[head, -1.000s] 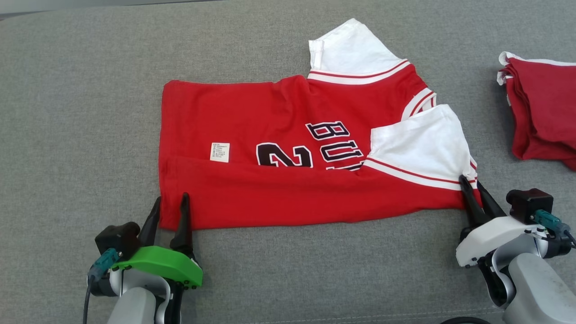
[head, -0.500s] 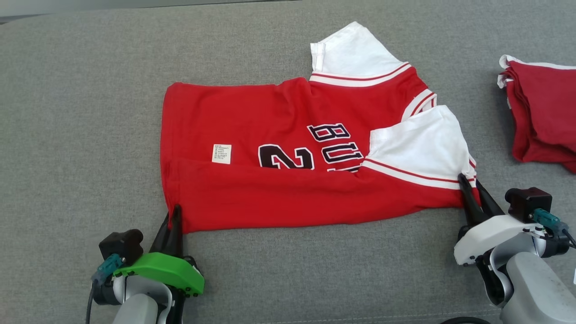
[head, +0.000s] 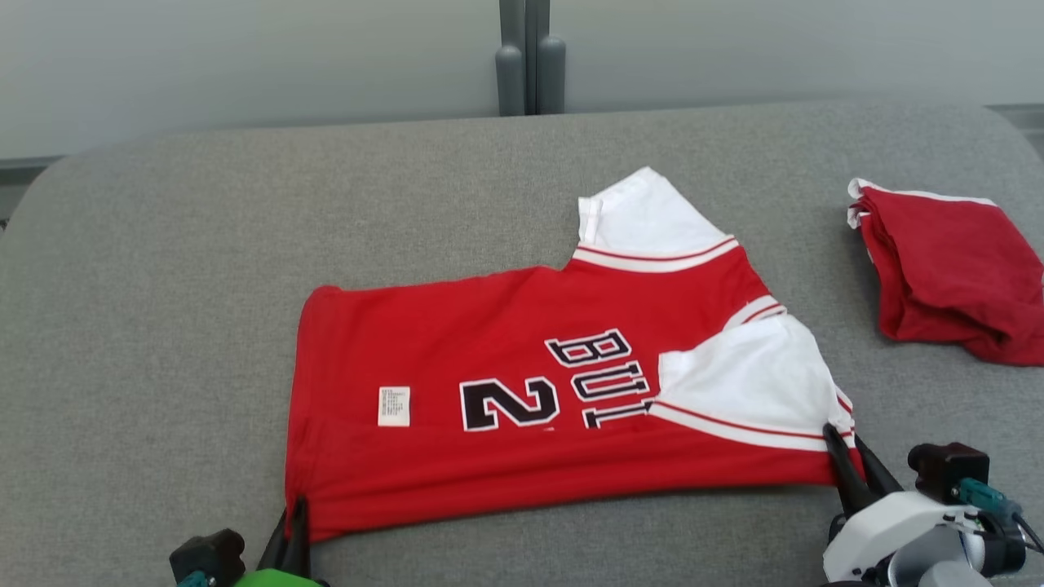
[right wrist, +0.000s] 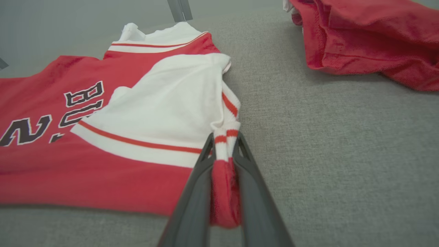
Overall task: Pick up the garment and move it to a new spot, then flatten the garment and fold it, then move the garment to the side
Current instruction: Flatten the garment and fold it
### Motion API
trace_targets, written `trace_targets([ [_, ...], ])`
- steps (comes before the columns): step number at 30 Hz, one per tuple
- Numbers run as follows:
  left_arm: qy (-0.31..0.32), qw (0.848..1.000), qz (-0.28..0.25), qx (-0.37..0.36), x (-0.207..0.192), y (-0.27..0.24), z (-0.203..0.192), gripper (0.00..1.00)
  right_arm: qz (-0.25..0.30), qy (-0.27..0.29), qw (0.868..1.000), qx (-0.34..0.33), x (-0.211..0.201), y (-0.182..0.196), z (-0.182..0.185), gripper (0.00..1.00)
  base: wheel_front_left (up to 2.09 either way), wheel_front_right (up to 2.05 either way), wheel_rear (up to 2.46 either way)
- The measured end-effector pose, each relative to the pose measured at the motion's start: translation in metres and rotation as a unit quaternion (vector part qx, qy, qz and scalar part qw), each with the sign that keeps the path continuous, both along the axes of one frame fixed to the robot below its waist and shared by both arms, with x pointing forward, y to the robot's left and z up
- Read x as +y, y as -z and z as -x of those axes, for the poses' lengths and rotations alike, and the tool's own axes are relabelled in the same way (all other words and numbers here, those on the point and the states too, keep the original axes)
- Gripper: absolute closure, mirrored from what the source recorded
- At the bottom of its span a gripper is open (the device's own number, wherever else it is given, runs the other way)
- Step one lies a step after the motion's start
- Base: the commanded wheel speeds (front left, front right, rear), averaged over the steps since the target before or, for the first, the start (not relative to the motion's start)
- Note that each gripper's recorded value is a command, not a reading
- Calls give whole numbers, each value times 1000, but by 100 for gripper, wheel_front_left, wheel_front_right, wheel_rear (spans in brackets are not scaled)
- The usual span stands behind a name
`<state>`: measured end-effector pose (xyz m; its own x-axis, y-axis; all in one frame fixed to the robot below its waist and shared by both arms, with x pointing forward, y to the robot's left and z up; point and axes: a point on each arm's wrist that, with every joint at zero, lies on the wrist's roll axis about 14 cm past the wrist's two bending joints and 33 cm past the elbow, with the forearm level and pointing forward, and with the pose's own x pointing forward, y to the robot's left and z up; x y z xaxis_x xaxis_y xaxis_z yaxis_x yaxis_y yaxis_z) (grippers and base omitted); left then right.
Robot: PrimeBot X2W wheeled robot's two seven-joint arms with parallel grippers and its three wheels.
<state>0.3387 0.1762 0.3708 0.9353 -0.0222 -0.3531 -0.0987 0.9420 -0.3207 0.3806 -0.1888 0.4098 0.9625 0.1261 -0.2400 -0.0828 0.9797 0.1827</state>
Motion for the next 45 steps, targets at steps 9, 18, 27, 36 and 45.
trace_targets([
  [9,-13,1000,-8,14,10,7,29,100,-12,10,1000,4,-6,1,30,60,0,0,0],
  [18,-19,999,-12,-35,16,-20,-14,0,15,16,998,-61,-17,-36,-22,0,0,0,0],
  [27,16,995,-31,-89,3,-51,-95,0,23,-58,991,-116,36,-63,-88,0,0,0,0],
  [36,35,997,-54,-38,15,-25,-137,0,21,-92,989,-111,61,-53,-116,0,0,0,0],
  [45,68,995,-71,-4,5,-3,-144,7,26,-85,992,-94,51,-38,-119,0,0,0,0],
])
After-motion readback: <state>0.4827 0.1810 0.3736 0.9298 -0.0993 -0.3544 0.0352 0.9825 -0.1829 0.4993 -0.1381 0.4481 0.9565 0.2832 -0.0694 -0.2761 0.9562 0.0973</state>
